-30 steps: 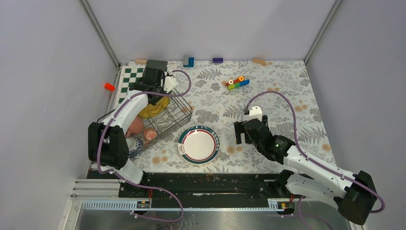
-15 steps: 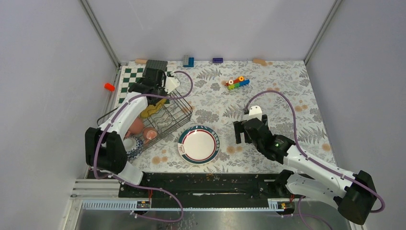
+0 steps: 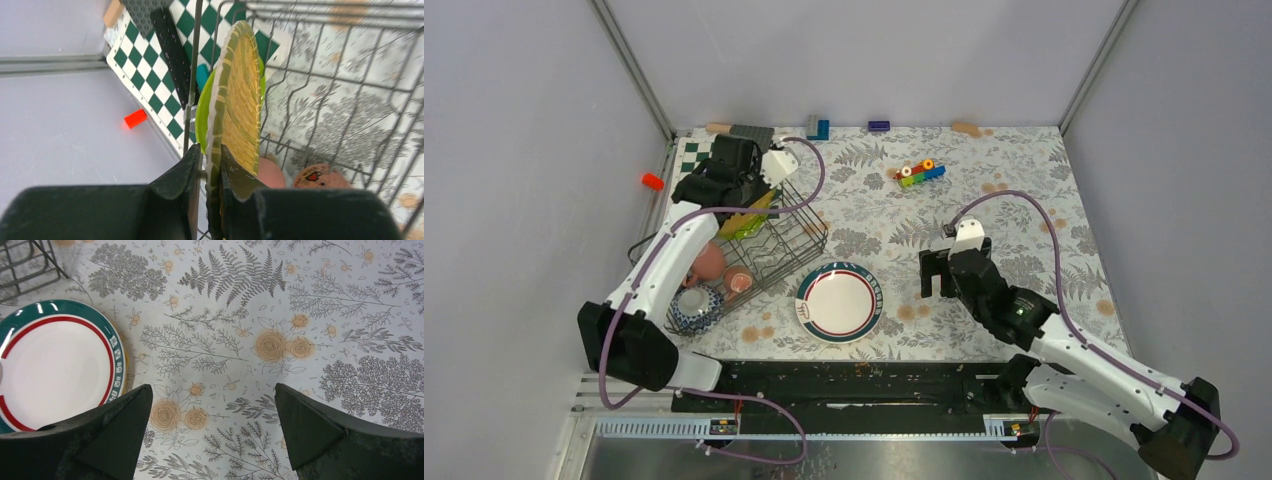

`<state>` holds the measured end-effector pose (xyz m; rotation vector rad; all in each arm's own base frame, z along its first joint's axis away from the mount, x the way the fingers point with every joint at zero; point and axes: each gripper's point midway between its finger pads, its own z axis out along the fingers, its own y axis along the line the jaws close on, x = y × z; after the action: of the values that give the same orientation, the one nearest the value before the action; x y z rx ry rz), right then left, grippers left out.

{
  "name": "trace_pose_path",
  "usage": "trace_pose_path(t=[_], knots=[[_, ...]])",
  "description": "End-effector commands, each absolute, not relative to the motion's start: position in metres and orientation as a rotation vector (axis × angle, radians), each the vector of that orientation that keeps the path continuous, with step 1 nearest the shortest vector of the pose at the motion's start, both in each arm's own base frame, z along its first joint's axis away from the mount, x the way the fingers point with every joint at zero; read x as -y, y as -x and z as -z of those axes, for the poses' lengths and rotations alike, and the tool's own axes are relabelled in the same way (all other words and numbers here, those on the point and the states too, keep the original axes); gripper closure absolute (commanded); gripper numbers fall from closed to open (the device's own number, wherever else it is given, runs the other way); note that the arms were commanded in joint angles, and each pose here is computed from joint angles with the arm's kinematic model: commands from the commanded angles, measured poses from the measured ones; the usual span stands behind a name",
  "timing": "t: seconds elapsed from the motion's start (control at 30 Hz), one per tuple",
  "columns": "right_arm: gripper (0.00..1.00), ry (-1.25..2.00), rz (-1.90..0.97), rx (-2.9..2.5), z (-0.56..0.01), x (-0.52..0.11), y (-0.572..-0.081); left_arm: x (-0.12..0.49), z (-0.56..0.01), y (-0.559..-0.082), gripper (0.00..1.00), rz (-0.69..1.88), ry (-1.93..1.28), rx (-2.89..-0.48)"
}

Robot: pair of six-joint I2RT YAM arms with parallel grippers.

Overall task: Unload the mixed dishes from the dish rack
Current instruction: Pick up the plate from the dish rack.

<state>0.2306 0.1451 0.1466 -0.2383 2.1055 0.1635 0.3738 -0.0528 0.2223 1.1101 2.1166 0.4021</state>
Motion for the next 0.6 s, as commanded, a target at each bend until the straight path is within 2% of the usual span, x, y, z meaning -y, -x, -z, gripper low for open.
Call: trace_pose_path(t=[0.0,0.3,0.57], knots=[[0.01,0.207,-0.231,-2.060,-0.159,-0.148,-0.228,0.088,-0.299,-0.368,1.00,-0.249,-0.984,-1.916],[0.00,0.113,-0.382,-1.944,-0.175,-0.150,-0.223,0.131,-0.409,-0.359,1.00,0.143,-0.569,-1.649],[0.00,-0.008,-0.597,-1.769,-0.197,-0.152,-0.214,0.172,-0.490,-0.317,1.00,0.685,-0.286,-1.296]])
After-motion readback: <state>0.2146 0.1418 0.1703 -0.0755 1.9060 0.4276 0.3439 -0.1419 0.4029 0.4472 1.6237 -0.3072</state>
